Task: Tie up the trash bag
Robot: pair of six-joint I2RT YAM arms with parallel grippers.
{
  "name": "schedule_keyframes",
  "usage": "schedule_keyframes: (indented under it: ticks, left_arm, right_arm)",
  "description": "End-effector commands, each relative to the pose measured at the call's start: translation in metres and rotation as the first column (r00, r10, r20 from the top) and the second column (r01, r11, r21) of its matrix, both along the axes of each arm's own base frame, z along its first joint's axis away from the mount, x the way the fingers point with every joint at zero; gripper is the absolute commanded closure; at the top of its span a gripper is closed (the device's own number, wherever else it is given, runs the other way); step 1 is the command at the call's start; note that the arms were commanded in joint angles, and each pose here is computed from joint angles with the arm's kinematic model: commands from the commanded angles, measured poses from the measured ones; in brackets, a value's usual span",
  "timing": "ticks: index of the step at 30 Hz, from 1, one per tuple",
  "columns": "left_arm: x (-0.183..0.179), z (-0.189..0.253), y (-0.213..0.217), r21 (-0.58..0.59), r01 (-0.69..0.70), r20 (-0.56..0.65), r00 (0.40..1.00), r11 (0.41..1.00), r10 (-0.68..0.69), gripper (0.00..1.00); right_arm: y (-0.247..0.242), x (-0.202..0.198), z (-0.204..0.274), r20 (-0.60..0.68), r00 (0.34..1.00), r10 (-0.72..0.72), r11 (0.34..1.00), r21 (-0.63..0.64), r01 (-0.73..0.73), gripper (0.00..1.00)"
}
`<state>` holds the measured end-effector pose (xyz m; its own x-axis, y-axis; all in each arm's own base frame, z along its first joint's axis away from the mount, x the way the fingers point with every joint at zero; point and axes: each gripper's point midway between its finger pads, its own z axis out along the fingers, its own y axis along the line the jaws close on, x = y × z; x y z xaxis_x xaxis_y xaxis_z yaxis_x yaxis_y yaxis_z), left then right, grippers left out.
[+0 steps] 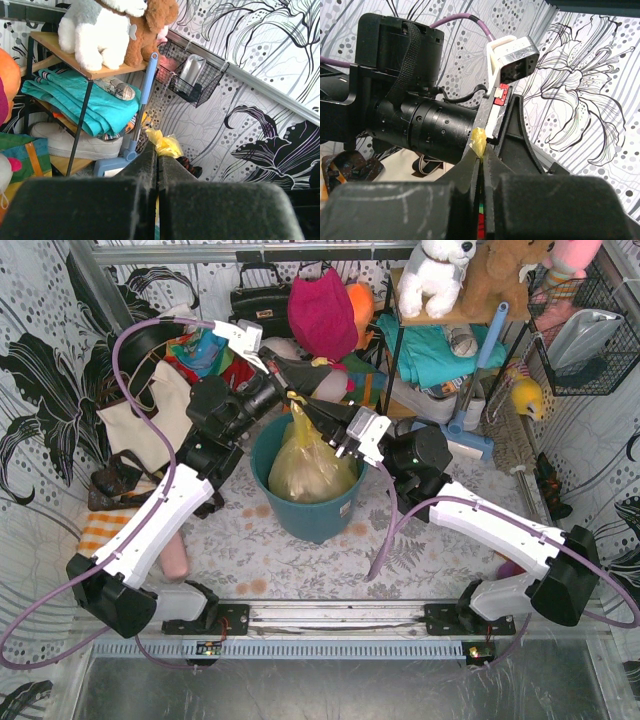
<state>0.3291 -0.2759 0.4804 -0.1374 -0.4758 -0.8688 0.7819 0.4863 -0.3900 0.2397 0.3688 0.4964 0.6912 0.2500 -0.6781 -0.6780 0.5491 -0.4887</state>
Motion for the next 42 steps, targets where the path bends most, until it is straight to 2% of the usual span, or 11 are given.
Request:
schedule_keyframes:
  ticks: [1,3,5,6,12,17,22,31,37,39,42]
  left_arm:
    - [-0.008,0.007,0.004,-0.016,-0.014,0.036,0.999,1.000,0.015,0.98]
    - [0.000,-0.006,0.009,-0.009,-0.064,0.007,0.998,0.998,0.064,0.90]
    - [0.004,-0.013,0.015,-0.016,-0.105,-0.015,0.994,0.994,0.105,0.73]
    - [0.004,-0.013,0.016,-0.017,-0.108,-0.015,0.994,0.994,0.108,0.69]
    - [0.001,0.007,0.026,-0.019,-0.157,0.026,0.987,0.987,0.157,0.37]
    - [0.001,0.029,0.044,-0.023,-0.244,0.076,0.966,0.969,0.245,0.22]
    - [0.010,0.034,0.076,-0.032,-0.415,0.072,0.906,0.909,0.416,0.15]
    - [0.031,-0.016,0.163,0.043,-0.793,-0.017,0.608,0.608,0.794,0.10]
    - [0.035,-0.065,0.205,0.098,-0.881,-0.081,0.456,0.462,0.886,0.05]
    - [0.036,-0.085,0.219,0.118,-0.900,-0.109,0.409,0.420,0.906,0.01]
    - [0.037,-0.119,0.239,0.161,-0.918,-0.146,0.341,0.363,0.928,0.02]
  right_arm:
    - [-0.006,-0.001,-0.009,-0.031,0.999,0.017,0.999,0.037,-0.016,1.00]
    - [-0.008,-0.001,-0.023,-0.066,0.997,0.028,0.999,0.040,-0.026,1.00]
    - [-0.008,-0.004,-0.033,-0.103,0.993,0.050,0.998,0.038,-0.046,1.00]
    - [-0.008,-0.005,-0.034,-0.114,0.992,0.056,0.998,0.034,-0.052,1.00]
    - [-0.018,-0.014,-0.022,-0.137,0.988,0.064,0.998,0.028,-0.061,0.38]
    - [-0.041,-0.016,-0.001,-0.123,0.992,-0.012,1.000,0.026,0.015,0.21]
    - [-0.068,-0.001,0.006,-0.108,0.974,-0.198,0.980,-0.029,0.196,0.14]
    - [-0.130,0.054,-0.028,-0.166,0.853,-0.495,0.867,-0.152,0.474,0.09]
    - [-0.202,0.110,-0.088,-0.311,0.678,-0.666,0.745,-0.235,0.624,0.04]
    - [-0.230,0.121,-0.108,-0.368,0.602,-0.708,0.698,-0.235,0.677,0.02]
    - [-0.270,0.128,-0.141,-0.441,0.491,-0.752,0.627,-0.246,0.739,0.03]
